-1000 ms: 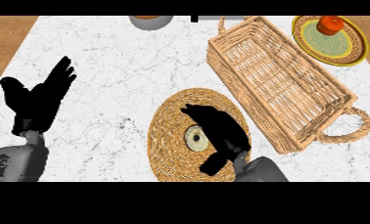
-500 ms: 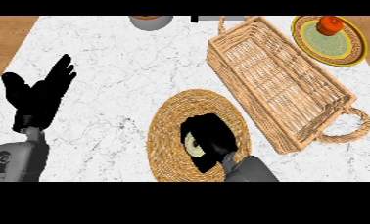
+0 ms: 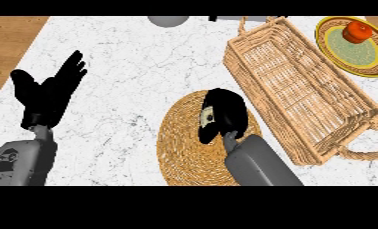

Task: Pick the cupcake from the placemat and place it in the basket

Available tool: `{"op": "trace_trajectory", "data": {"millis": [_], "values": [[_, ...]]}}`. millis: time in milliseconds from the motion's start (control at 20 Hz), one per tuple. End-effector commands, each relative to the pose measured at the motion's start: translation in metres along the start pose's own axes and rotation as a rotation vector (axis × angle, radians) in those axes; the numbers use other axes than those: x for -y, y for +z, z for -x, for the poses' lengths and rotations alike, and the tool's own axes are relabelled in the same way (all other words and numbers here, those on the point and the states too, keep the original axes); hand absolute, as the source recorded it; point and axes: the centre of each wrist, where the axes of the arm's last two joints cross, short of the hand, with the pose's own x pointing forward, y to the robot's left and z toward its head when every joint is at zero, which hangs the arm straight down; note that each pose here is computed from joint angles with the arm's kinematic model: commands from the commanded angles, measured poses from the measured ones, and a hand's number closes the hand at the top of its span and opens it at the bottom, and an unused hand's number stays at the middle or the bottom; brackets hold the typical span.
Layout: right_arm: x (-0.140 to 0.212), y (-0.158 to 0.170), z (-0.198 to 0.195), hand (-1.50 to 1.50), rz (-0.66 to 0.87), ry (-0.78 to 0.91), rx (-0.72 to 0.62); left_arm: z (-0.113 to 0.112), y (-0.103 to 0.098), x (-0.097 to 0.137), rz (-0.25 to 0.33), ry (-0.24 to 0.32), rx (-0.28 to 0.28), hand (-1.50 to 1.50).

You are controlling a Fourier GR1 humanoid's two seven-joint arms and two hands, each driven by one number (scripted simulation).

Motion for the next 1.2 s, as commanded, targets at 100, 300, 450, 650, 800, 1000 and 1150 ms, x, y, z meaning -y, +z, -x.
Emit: {"op": "trace_trajectory", "data": {"millis": [100,300,450,650,800,1000,1150], "values": [[0.025,-0.013,-0.043,1.5,0.153,-0.135,-0.223,-0.005,-0.008,0.022,0.067,-0.009,0.021,0.0],[0.043,-0.01,-0.07,1.5,0.305,-0.33,-0.161,-0.012,-0.012,0.03,0.089,-0.018,0.032,0.0],[0.063,-0.007,-0.096,1.5,0.455,-0.417,-0.018,-0.007,-0.014,0.037,0.1,-0.008,0.027,0.0],[0.084,-0.01,-0.128,1.5,0.611,-0.404,0.02,-0.007,-0.015,0.029,0.086,-0.011,0.013,0.0],[0.097,-0.013,-0.144,1.5,0.666,-0.4,-0.005,-0.006,-0.017,0.033,0.095,-0.02,0.007,0.0],[0.116,-0.018,-0.163,1.5,0.729,-0.366,-0.075,-0.01,-0.022,0.032,0.077,-0.021,-0.005,0.0],[0.133,-0.016,-0.183,1.5,0.781,-0.334,-0.108,-0.008,-0.022,0.025,0.057,-0.022,-0.01,0.0]]}}
